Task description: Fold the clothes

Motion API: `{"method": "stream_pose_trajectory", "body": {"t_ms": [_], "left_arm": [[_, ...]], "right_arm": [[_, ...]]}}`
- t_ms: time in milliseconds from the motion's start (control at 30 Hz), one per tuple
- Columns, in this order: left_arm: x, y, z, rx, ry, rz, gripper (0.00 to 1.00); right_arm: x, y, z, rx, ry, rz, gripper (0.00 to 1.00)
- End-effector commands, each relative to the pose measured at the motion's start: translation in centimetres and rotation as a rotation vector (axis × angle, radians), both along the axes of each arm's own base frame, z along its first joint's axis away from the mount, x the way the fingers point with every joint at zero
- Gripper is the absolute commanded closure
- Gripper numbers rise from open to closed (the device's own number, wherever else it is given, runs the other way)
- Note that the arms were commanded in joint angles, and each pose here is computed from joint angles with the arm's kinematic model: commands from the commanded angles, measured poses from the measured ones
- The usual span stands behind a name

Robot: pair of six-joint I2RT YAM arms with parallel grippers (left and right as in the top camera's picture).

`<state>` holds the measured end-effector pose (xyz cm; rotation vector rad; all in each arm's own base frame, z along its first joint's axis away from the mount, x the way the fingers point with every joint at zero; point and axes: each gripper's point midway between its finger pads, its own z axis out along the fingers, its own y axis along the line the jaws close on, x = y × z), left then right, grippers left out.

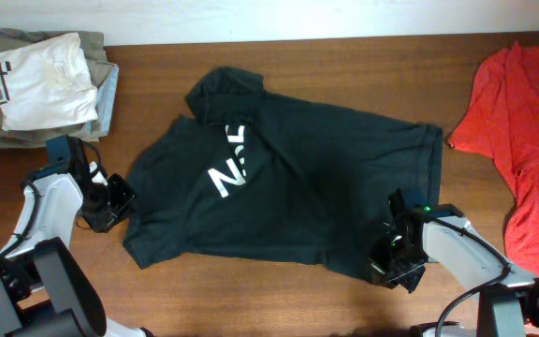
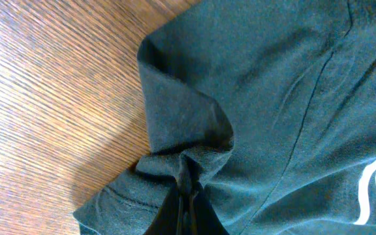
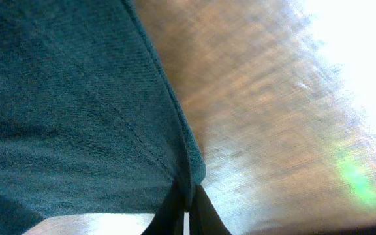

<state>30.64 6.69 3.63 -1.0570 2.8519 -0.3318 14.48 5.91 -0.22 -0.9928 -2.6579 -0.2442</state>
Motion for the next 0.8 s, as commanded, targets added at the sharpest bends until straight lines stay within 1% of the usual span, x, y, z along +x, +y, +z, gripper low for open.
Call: {"method": "stream_pose_trajectory", "body": {"t_ms": [0, 33, 67, 100, 167, 200, 233, 300, 333, 367, 400, 433, 467, 533, 567, 633, 667, 700, 733, 767], "left_arm": [[0.7, -1.2, 1.5, -0.06, -0.054, 0.006, 0.99], [1.1, -1.3, 3.7, -0.047, -0.126, -0.01, 0.99], [1.1, -1.3, 6.8, -0.014, -0.218, -0.021, 0.99], [0.6, -1.5, 11.3, 0.032, -0.351, -0.026, 0.99], [-1.5, -2.2, 20.9, 0.14, -0.656, -0.039, 0.99], [-3.3, -2.8, 25.9, 0.179, -0.763, -0.044, 0.99], [-5.0, -3.3, 30.0, 0.195, -0.809, -0.047, 0.99], [-7.7, -4.7, 36.7, 0.231, -0.905, -0.107, 0.99], [-8.5, -5.0, 38.4, 0.241, -0.933, -0.108, 0.99], [-10.1, -5.6, 42.2, 0.273, -1.012, -0.112, 0.99], [-12.6, -6.4, 46.4, 0.313, -1.112, -0.116, 0.99], [-14.5, -7.0, 49.0, 0.342, -1.183, -0.118, 0.99], [-17.5, -8.1, 52.6, 0.383, -1.298, -0.117, 0.99], [-20.8, -8.9, 55.8, 0.441, -1.426, -0.107, 0.99], [-21.5, -8.5, 56.5, 0.466, -1.452, -0.067, 0.99], [-22.4, -6.7, 58.3, 0.564, -1.498, 0.046, 0.99], [-22.0, -5.6, 58.6, 0.597, -1.485, 0.09, 0.99], [-21.0, -4.8, 58.3, 0.607, -1.453, 0.111, 0.99], [-17.6, -3.6, 57.0, 0.583, -1.366, 0.106, 0.99], [-14.9, -2.7, 55.7, 0.561, -1.291, 0.1, 0.99]], "right_arm": [[2.7, -0.1, 3.1, -0.027, -0.045, -0.01, 0.96], [4.7, -0.3, 5.8, -0.035, -0.118, 0.014, 0.96], [7.1, -0.8, 10.3, -0.071, -0.23, 0.025, 0.96], [8.6, -1.2, 14.6, -0.092, -0.345, 0.041, 0.96], [9.5, -2.9, 22.1, -0.187, -0.548, 0.048, 0.96], [9.3, -3.8, 26.4, -0.23, -0.652, 0.032, 0.96], [8.7, -4.3, 31.7, -0.252, -0.785, 0.04, 0.96], [6.6, -4.5, 38.3, -0.261, -0.944, 0.067, 0.96], [5.8, -4.9, 40.2, -0.277, -0.995, 0.057, 0.96], [4.5, -5.5, 43.2, -0.309, -1.088, 0.034, 0.96], [3.3, -5.9, 45.6, -0.32, -1.168, 0.016, 0.96], [2.4, -5.9, 47.9, -0.321, -1.255, 0.008, 0.96], [1.0, -6.1, 50.4, -0.319, -1.357, -0.013, 0.96], [-0.7, -6.9, 52.9, -0.353, -1.458, -0.057, 0.96], [-1.1, -7.8, 53.5, -0.4, -1.473, -0.09, 0.96], [-1.6, -10.2, 54.8, -0.518, -1.503, -0.203, 0.96], [-1.1, -10.9, 55.0, -0.552, -1.495, -0.241, 0.96], [-0.2, -11.0, 54.8, -0.568, -1.474, -0.242, 0.96], [2.2, -10.8, 54.1, -0.574, -1.42, -0.221, 0.96], [4.1, -10.7, 53.3, -0.579, -1.375, -0.203, 0.96]]}}
